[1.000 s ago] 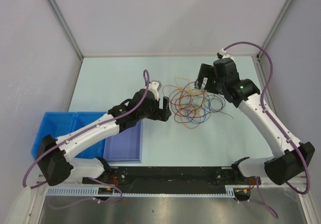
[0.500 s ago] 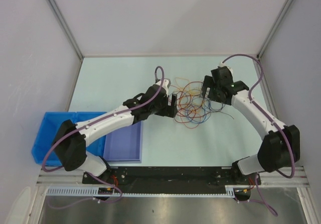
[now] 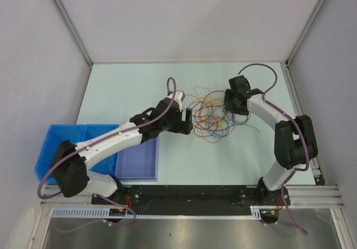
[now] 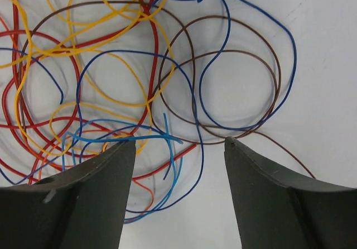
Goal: Untangle the cables
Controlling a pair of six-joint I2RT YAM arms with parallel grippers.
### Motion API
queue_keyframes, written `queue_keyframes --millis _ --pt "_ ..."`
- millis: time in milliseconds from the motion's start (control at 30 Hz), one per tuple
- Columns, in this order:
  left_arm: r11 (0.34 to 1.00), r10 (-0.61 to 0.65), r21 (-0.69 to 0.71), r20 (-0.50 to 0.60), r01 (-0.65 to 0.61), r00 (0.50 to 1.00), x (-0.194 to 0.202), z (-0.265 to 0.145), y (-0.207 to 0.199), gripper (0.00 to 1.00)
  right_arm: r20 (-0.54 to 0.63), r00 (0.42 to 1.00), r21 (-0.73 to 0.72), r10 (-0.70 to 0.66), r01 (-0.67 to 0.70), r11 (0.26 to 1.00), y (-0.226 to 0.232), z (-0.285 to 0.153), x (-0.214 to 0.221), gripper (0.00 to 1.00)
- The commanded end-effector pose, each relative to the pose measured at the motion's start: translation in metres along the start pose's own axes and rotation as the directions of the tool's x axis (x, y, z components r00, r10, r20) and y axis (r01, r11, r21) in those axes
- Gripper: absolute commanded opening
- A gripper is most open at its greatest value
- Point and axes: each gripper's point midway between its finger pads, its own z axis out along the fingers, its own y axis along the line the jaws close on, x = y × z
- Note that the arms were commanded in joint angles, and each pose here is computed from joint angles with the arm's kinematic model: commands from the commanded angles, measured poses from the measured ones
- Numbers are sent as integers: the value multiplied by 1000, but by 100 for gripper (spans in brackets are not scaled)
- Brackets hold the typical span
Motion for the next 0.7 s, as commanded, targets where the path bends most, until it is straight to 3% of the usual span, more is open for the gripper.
queue_keyframes --millis 0,233,500,600,667 --pt "1000 18 12 38 -18 999 -6 -9 -2 88 73 997 2 -10 10 1000 -1 9 -20 63" --pt "1000 16 20 50 -17 999 -12 -15 -4 88 109 993 -70 -45 53 996 15 8 -29 46" --pt "999 16 26 63 -18 998 -17 -24 -6 88 94 993 -163 -77 91 982 29 26 -22 8" --pt "1000 14 26 75 -16 997 -20 -30 -5 88 109 990 -176 -89 108 978 36 20 -22 0" --pt "1000 14 20 81 -16 997 -21 -33 -3 88 132 986 -179 -104 127 976 42 13 -24 0"
